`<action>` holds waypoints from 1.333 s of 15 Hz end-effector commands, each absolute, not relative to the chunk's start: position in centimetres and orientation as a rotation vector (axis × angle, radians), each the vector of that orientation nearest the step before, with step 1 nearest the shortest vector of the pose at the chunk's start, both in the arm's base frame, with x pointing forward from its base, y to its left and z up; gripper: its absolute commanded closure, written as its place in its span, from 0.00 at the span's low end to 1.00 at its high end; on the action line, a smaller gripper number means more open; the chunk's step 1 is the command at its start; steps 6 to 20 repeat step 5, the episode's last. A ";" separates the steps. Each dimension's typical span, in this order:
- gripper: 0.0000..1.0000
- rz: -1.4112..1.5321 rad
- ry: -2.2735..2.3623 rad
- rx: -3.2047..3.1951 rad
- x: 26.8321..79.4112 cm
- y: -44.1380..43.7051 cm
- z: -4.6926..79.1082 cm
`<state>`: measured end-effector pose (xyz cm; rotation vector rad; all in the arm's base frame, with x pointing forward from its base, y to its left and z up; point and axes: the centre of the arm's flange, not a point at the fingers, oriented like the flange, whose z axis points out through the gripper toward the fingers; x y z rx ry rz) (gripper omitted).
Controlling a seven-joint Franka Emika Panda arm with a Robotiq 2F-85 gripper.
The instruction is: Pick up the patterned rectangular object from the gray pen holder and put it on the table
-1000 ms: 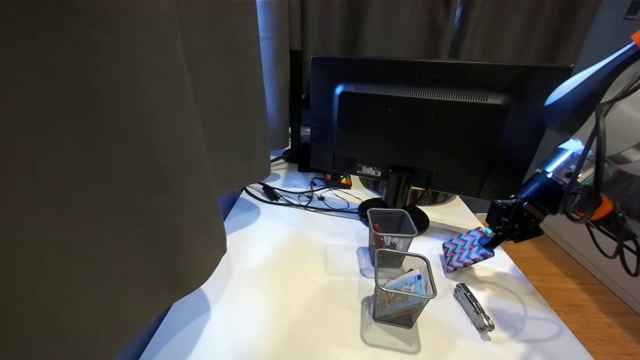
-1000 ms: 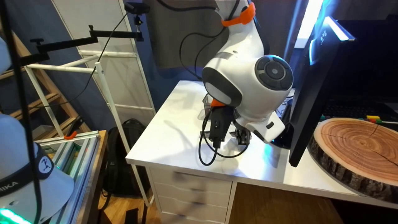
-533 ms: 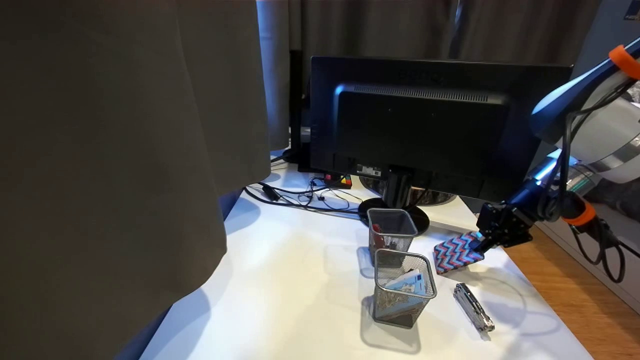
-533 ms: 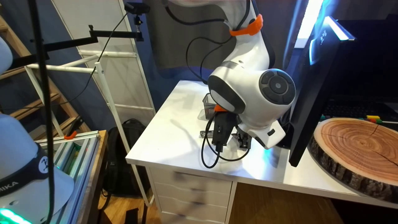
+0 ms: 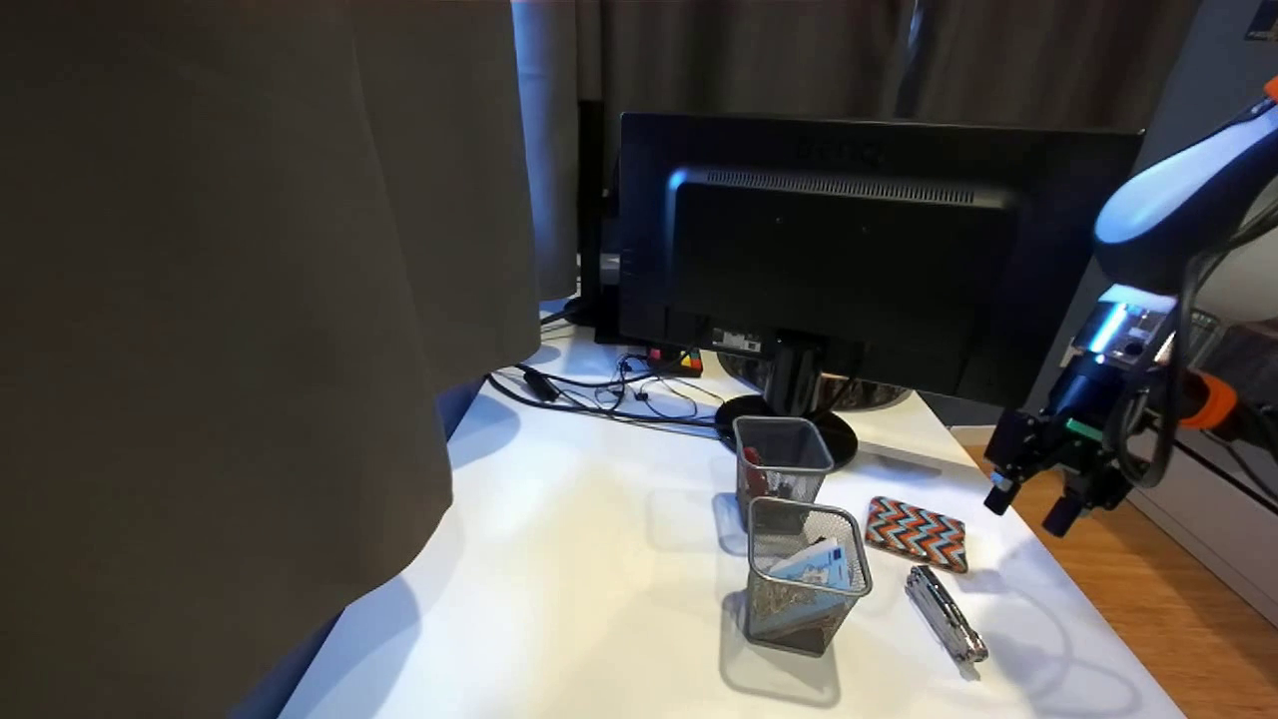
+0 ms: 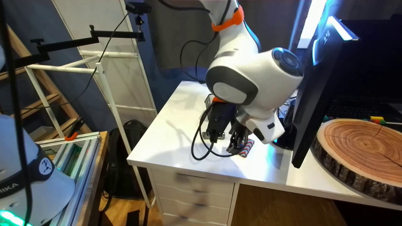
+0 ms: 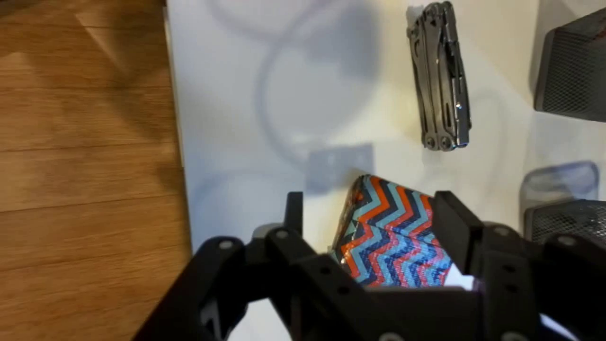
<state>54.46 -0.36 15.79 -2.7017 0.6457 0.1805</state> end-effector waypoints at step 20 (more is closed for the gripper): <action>0.00 -0.012 0.496 -2.894 53.7 5.0 25.5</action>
